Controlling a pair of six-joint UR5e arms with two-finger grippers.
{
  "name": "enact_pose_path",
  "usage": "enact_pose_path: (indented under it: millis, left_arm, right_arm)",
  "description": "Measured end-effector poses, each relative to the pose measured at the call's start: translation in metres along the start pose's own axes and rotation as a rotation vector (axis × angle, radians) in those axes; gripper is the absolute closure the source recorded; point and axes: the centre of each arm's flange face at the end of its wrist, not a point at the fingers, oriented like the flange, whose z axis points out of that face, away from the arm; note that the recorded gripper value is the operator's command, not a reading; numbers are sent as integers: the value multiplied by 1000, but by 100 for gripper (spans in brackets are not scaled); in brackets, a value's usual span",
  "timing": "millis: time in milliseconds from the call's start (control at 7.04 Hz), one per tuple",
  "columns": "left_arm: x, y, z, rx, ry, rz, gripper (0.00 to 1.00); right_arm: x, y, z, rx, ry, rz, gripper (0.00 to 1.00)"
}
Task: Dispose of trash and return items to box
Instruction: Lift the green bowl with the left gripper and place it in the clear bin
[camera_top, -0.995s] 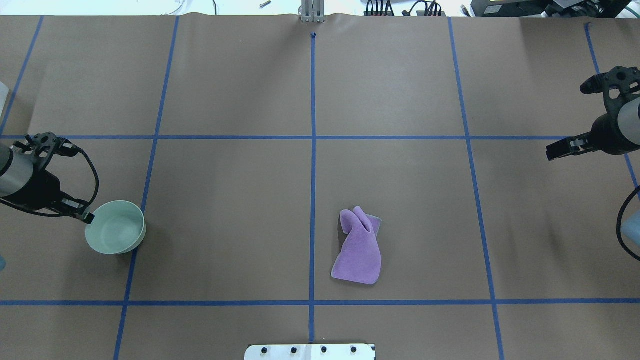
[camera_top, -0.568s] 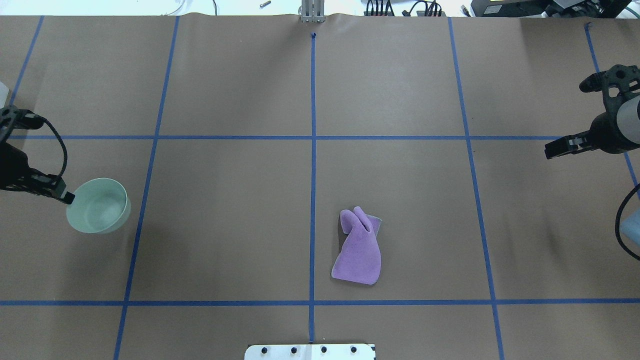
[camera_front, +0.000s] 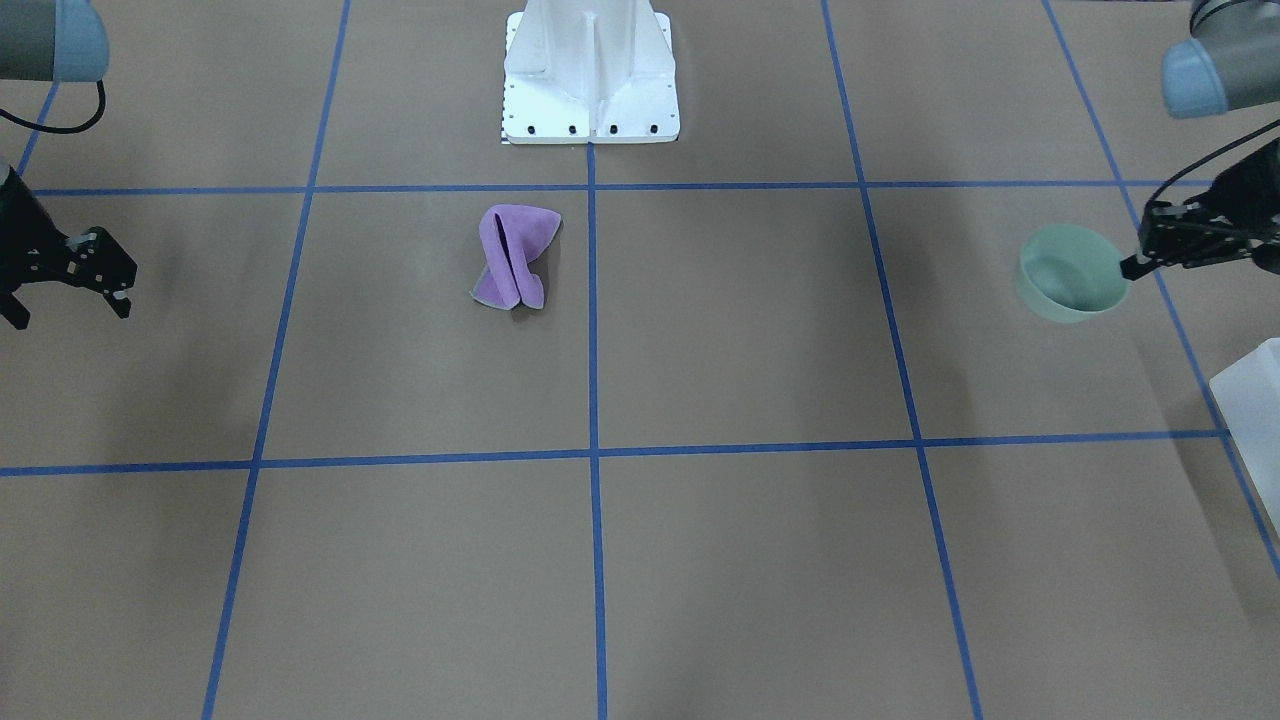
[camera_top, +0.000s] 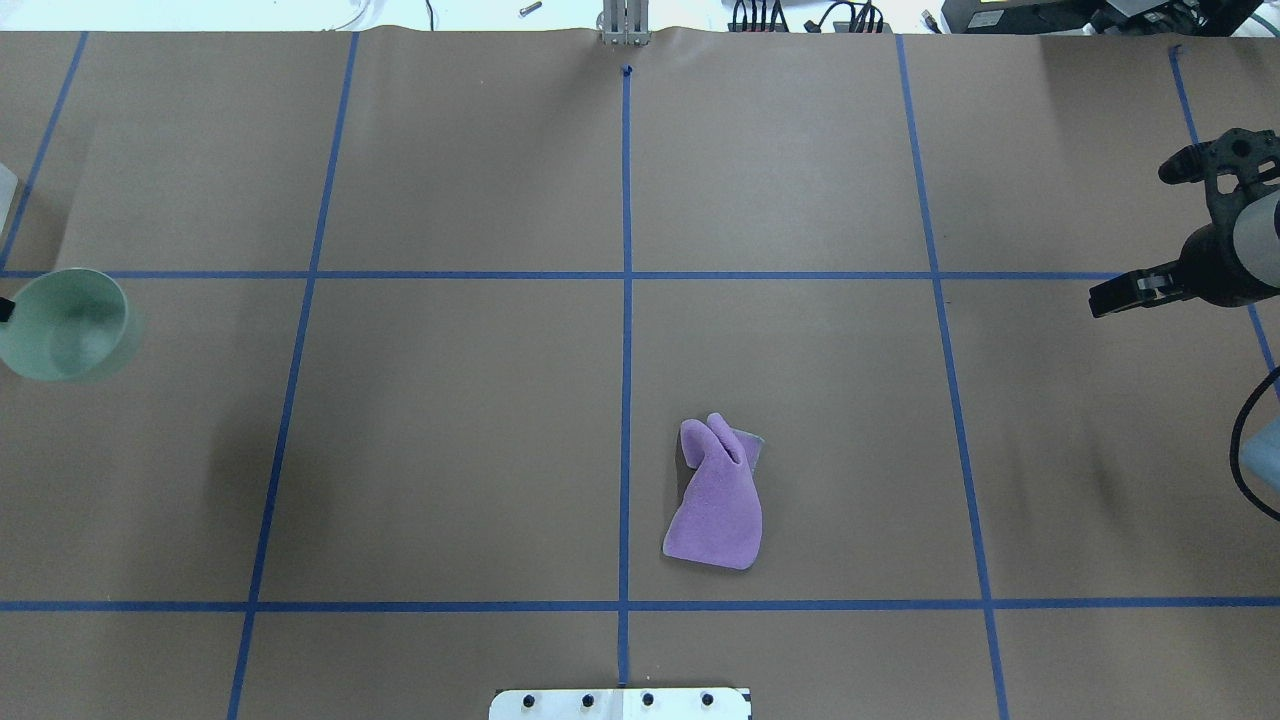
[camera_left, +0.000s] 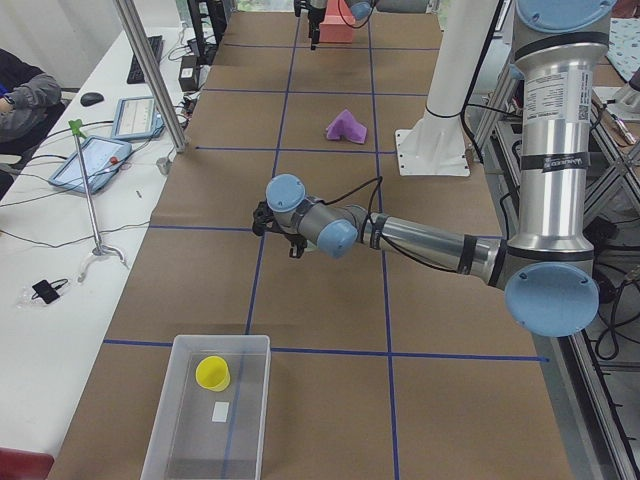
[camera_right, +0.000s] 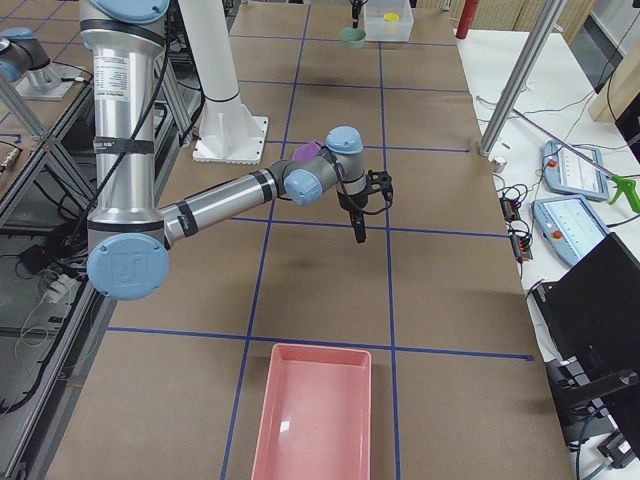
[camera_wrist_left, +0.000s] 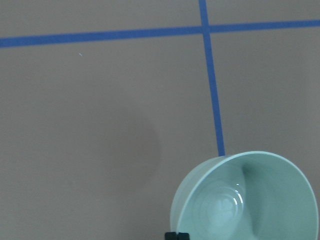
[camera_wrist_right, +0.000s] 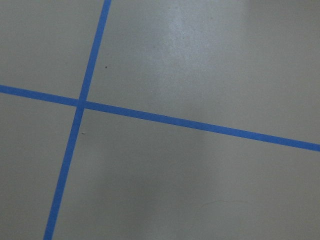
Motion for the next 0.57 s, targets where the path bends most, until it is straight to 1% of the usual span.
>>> enact_pose_path:
  millis: [142, 284, 568]
  left_arm:
    - [-38, -17, -36, 7, -29, 24, 100]
    - [-89, -37, -72, 17, -48, 43, 100]
    - [-210, -72, -121, 21, -64, 75, 100]
  right_arm:
    - [0, 0, 0, 0, 0, 0, 0]
    - [0, 0, 0, 0, 1, 0, 0]
    - [0, 0, 1, -1, 2, 0, 0]
